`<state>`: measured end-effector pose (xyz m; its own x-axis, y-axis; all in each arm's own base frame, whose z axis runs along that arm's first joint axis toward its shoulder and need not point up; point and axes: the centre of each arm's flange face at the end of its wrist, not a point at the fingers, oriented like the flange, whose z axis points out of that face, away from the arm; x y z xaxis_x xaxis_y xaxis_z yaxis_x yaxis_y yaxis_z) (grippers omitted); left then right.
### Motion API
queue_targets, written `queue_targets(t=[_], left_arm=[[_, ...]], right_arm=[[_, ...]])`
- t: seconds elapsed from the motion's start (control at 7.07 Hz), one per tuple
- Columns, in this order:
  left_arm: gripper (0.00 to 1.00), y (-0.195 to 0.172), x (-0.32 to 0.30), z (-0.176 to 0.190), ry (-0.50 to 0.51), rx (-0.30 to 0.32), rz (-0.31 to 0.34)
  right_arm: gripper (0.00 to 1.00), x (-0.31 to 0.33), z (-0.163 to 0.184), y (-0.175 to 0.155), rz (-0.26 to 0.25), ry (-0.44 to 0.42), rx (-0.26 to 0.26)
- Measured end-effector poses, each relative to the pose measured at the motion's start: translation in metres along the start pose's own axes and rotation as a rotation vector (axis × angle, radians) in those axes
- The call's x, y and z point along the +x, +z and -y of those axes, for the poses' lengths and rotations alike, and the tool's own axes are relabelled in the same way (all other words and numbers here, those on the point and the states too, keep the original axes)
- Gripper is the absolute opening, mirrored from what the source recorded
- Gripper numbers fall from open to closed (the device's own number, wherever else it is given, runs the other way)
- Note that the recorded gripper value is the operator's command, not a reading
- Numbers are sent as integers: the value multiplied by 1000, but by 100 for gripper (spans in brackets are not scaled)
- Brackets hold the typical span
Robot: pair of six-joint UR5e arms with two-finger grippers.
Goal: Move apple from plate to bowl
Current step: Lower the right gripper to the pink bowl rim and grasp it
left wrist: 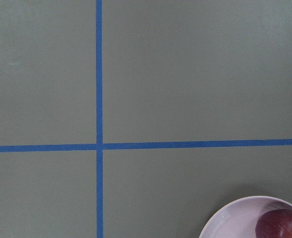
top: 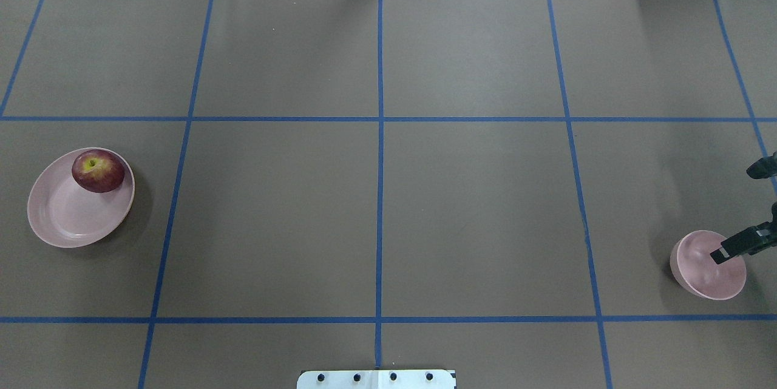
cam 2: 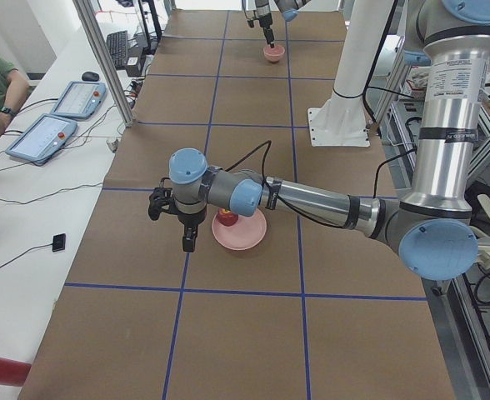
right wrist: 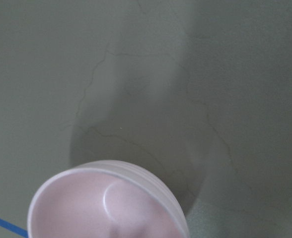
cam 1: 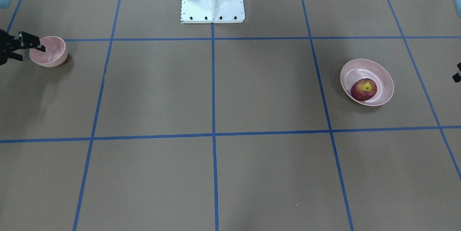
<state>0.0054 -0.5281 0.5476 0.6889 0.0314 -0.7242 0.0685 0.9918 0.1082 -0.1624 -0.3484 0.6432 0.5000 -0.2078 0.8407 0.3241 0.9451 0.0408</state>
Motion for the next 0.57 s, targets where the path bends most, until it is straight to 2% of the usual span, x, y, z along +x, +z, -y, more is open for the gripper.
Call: queue_targets(t=[0.57], left_arm=[[99, -1, 1, 1, 3, 2, -1]], right_arm=[[0, -4, 5, 2, 4, 2, 0]])
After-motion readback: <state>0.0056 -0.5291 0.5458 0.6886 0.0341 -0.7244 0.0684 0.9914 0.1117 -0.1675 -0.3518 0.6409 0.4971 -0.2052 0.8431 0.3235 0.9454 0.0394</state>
